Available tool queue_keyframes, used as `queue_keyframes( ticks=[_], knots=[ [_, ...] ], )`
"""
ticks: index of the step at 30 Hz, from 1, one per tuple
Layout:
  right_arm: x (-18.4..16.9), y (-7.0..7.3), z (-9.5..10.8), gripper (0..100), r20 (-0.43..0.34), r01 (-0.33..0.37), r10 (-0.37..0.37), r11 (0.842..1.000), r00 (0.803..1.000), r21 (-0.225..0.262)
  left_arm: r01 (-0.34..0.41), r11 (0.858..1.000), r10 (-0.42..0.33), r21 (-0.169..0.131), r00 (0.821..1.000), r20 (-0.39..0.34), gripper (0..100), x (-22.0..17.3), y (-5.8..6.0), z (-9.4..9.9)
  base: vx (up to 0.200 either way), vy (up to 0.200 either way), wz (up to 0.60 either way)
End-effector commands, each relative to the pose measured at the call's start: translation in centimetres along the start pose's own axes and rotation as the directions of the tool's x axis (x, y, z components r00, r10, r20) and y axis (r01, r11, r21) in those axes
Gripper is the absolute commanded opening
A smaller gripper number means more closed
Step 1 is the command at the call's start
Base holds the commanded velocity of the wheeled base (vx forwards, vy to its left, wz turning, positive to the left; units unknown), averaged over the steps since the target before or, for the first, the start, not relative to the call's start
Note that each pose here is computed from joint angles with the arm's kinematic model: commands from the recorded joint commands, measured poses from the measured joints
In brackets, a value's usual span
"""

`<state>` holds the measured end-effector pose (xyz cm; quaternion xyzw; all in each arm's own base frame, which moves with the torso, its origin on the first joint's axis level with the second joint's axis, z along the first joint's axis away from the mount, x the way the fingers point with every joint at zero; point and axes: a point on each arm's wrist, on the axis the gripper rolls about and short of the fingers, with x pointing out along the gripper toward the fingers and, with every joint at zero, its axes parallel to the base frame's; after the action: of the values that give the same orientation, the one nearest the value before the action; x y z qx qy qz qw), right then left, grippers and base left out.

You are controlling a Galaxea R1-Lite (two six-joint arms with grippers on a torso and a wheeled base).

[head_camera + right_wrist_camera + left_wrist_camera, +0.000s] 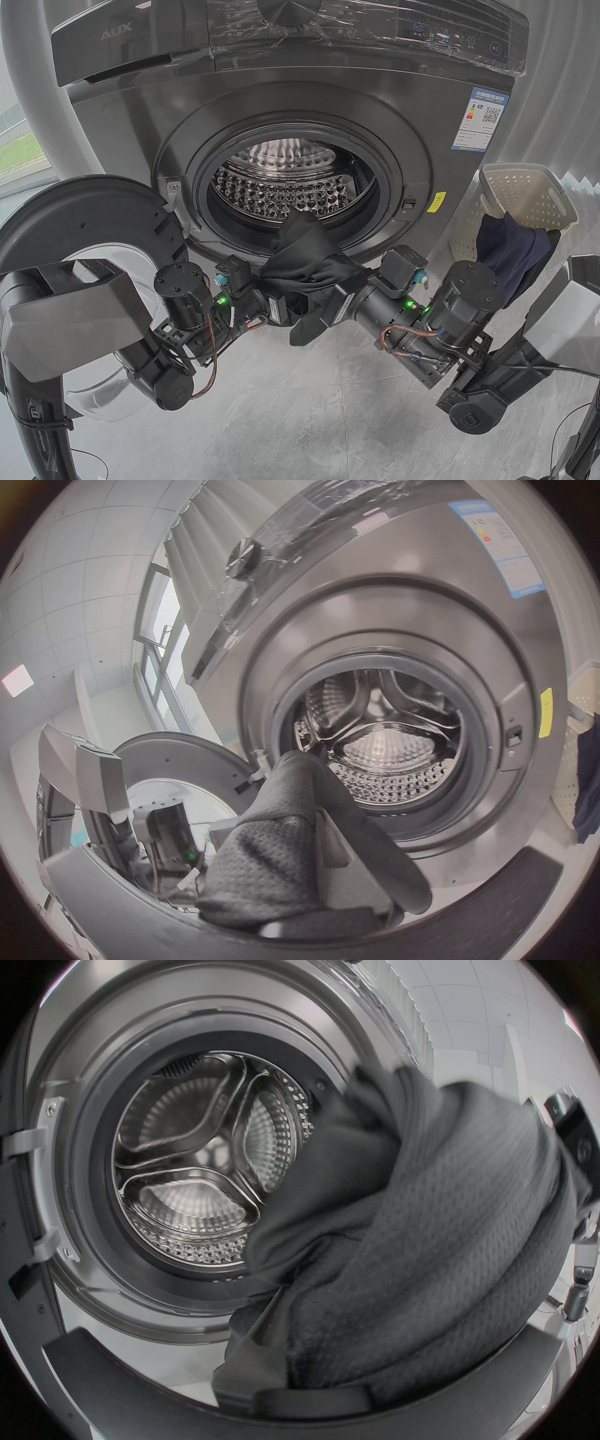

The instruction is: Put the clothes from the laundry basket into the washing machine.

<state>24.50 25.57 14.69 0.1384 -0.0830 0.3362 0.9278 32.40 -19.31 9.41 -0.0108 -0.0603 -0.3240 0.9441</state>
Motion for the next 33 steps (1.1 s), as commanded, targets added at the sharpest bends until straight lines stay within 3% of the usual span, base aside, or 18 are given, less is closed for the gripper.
queue_keyframes(
  ticks=[1, 6, 12, 13, 20, 23, 26, 29, 33],
  knots=[
    [-0.7, -1.8, 0.1, 0, -0.019, 0.049, -0.049, 0.999, 0.999, 0.0, -0.026, 1.0, 0.026, -0.004, 0.998, 0.049, 0, -0.2, 0.5, 1.7, 0.0, 0.0, 0.0],
    [-1.1, -2.4, -0.4, 0, -0.045, 0.061, -0.061, 0.998, 0.997, -0.006, -0.025, 1.0, 0.026, -0.015, 0.997, 0.076, 0, -0.5, 0.4, 2.9, 0.0, 0.0, 0.0],
    [-0.9, -2.0, -0.4, 0, -0.039, 0.051, -0.051, 0.999, 0.998, -0.004, -0.023, 1.0, 0.024, -0.018, 0.997, 0.067, 0, -0.7, 0.4, 2.8, 0.0, 0.0, 0.0],
    [-0.9, -1.8, -0.3, 100, -0.035, 0.047, -0.047, 0.999, 0.998, -0.003, -0.022, 1.0, 0.023, -0.017, 0.998, 0.066, 0, -0.8, 0.3, 2.9, 0.0, 0.0, 0.0],
    [-0.9, -1.1, 0.3, 100, -0.018, 0.026, -0.026, 1.0, 0.999, 0.012, 0.014, 1.0, -0.013, -0.026, 1.0, 0.013, 0, -2.9, -1.2, 2.9, 0.0, 0.0, 0.0],
    [-2.5, -1.7, -1.1, 100, -0.103, 0.039, -0.041, 0.999, 0.994, -0.02, 0.011, 1.0, -0.01, -0.025, 1.0, 0.027, 0, -3.3, -1.2, 3.5, 0.0, 0.0, 0.0],
    [-4.8, -2.2, -2.7, 100, -0.214, 0.037, -0.046, 0.998, 0.976, -0.044, -0.003, 1.0, 0.005, -0.026, 0.998, 0.063, 0, -3.6, -1.0, 4.8, 0.0, 0.0, 0.0],
    [-7.5, -2.5, -4.0, 100, -0.331, 0.005, -0.022, 0.999, 0.943, -0.052, -0.013, 0.998, 0.02, -0.064, 0.993, 0.118, 0, -4.5, -1.3, 6.9, 0.0, 0.0, 0.0],
    [-10.4, -2.6, -3.2, 100, -0.388, -0.03, 0.01, 0.999, 0.922, -0.043, 0.0, 0.995, 0.013, -0.099, 0.992, 0.125, 0, -6.4, -1.9, 8.0, 0.0, 0.0, 0.0]
  ],
)
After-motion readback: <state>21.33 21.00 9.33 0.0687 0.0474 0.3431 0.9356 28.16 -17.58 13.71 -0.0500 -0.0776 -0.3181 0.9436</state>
